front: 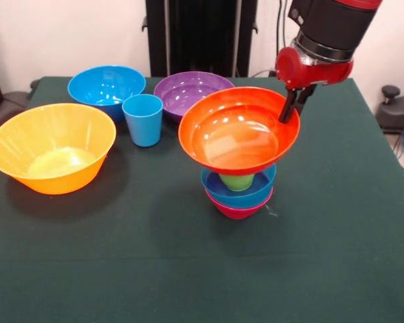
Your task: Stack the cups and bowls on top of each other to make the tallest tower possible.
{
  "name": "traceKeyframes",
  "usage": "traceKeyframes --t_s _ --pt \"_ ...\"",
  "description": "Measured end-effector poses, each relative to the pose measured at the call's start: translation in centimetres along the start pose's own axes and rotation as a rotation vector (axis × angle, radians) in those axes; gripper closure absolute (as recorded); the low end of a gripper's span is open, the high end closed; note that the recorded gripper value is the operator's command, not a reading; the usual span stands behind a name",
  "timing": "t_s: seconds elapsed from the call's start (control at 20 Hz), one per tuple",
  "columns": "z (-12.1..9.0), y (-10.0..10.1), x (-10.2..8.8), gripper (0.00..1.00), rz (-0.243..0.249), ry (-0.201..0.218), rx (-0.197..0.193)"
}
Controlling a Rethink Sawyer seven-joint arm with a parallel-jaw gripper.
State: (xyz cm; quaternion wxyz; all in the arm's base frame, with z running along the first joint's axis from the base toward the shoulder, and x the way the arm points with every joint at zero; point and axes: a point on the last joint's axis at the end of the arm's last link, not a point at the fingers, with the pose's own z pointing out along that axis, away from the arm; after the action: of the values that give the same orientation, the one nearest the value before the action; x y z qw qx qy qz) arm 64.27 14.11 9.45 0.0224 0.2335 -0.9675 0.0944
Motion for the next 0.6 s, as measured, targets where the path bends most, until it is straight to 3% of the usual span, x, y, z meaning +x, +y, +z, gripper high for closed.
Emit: traceKeyframes --t_s 0.6 --pt "-0.35 -0.28 -0.43 1.00 0.007 -0.009 0.005"
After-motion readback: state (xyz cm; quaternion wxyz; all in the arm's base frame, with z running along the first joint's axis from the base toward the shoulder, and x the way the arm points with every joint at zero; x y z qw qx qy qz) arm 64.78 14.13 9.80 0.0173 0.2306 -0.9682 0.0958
